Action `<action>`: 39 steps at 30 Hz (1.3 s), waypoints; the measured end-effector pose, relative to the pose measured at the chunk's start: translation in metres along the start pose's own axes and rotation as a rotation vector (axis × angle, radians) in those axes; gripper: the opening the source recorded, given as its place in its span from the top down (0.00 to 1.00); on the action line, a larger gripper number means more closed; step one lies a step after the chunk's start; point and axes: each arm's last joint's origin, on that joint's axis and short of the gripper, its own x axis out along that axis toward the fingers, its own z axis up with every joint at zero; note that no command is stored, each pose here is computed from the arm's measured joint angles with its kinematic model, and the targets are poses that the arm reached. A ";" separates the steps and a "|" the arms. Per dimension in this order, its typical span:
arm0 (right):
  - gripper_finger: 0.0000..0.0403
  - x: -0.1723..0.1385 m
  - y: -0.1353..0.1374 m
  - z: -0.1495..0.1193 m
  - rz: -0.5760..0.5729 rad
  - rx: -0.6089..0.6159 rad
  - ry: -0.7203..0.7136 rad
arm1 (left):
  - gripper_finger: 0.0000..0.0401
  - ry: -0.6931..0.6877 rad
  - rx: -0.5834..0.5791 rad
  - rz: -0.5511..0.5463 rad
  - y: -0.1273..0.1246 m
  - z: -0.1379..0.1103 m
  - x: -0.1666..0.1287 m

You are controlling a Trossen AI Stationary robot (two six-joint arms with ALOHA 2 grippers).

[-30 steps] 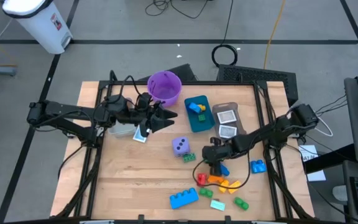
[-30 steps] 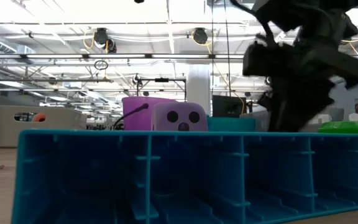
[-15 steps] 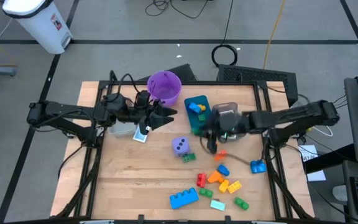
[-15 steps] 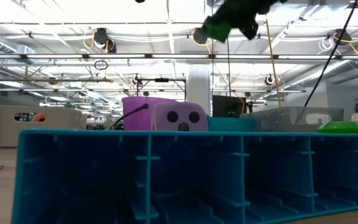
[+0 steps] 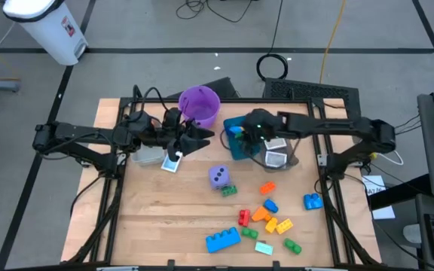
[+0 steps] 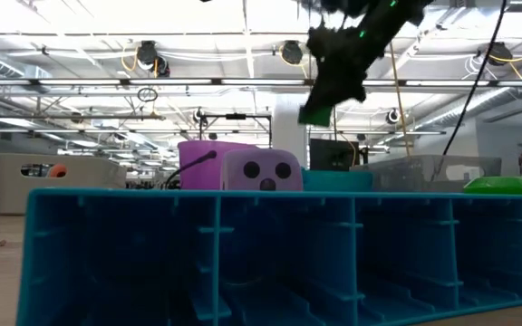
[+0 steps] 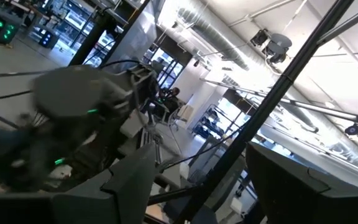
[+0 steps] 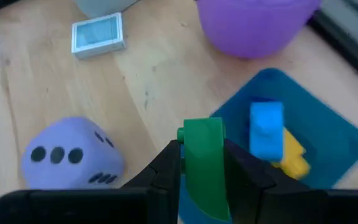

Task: Pick & Place Toys
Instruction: Put the green game piece into the blue bin, then put the orange game piece into the blue bin

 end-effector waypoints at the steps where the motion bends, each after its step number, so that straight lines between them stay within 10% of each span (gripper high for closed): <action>1: 0.81 0.007 -0.003 0.001 0.011 0.009 0.005 | 0.36 0.000 0.000 0.000 0.000 0.000 0.000; 18: 0.77 0.087 -0.029 -0.021 -0.034 0.070 0.197 | 0.36 0.014 0.010 -0.010 0.000 -0.001 0.000; 29: 0.57 0.090 -0.044 -0.020 -0.057 0.103 0.197 | 0.36 0.019 0.025 -0.007 0.000 -0.001 0.000; 39: 0.49 0.028 -0.024 0.010 0.314 0.085 0.034 | 0.36 0.025 0.071 -0.003 0.001 -0.002 0.000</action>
